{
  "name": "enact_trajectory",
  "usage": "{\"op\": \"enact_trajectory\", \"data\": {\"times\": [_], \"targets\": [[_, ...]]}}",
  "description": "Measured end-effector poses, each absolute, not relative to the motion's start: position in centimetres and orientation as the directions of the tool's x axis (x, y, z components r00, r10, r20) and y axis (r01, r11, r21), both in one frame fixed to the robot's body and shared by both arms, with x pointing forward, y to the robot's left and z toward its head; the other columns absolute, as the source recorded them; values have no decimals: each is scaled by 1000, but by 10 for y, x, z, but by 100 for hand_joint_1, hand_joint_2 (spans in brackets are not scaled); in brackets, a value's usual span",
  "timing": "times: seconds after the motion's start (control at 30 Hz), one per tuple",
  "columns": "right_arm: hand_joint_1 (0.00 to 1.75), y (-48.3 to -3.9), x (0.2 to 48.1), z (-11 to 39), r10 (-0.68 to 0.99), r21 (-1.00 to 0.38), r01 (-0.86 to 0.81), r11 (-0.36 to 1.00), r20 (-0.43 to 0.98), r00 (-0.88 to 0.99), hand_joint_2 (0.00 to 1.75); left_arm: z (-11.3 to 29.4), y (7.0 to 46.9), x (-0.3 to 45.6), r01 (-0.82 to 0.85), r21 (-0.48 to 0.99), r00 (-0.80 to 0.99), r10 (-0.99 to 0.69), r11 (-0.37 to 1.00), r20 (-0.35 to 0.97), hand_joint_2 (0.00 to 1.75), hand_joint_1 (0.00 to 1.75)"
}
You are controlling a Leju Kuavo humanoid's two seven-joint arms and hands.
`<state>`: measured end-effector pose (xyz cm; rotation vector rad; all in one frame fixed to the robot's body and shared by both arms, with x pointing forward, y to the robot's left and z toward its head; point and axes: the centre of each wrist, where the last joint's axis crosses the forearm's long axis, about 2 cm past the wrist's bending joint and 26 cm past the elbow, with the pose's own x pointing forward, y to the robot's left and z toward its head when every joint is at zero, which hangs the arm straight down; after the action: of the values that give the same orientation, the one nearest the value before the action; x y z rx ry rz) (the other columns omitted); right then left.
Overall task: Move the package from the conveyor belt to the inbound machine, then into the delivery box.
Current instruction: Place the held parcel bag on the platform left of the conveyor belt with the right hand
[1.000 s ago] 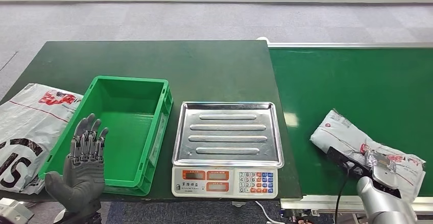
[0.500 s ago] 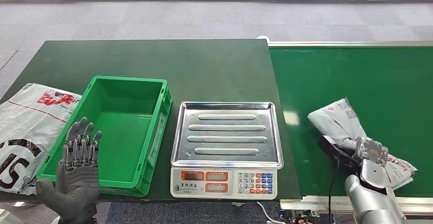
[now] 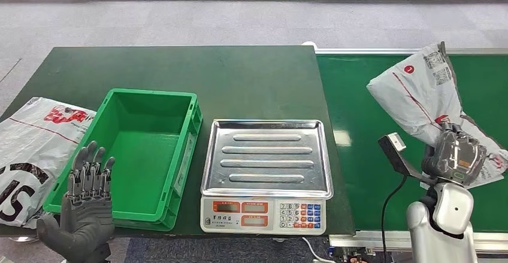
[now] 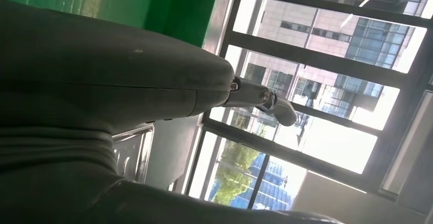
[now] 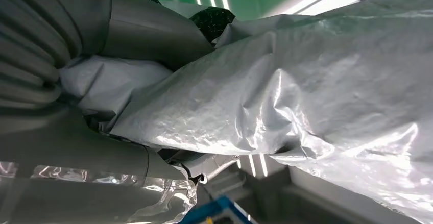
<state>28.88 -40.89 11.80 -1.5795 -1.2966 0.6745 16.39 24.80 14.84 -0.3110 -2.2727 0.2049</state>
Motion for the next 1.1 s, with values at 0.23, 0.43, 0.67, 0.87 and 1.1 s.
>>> {"op": "enact_trajectory", "data": {"times": [0.23,0.43,0.67,0.87,1.1], "targets": [[175,-391,293,142,972,-859,510,46,156,174,175,150,247,172,162,-245,-645,291,956,707,0,0],[175,-351,321,161,981,-807,562,183,186,-52,175,150,243,186,185,-246,-645,307,951,699,0,0],[175,-291,336,170,944,-775,547,318,202,-262,175,147,236,198,238,-245,-629,341,940,699,0,0],[175,-267,335,169,912,-765,517,384,226,-344,175,144,232,205,260,-243,-616,354,935,703,0,0],[175,-241,335,162,843,-766,414,492,300,-447,175,143,229,212,282,-245,-609,370,928,702,0,0]]}}
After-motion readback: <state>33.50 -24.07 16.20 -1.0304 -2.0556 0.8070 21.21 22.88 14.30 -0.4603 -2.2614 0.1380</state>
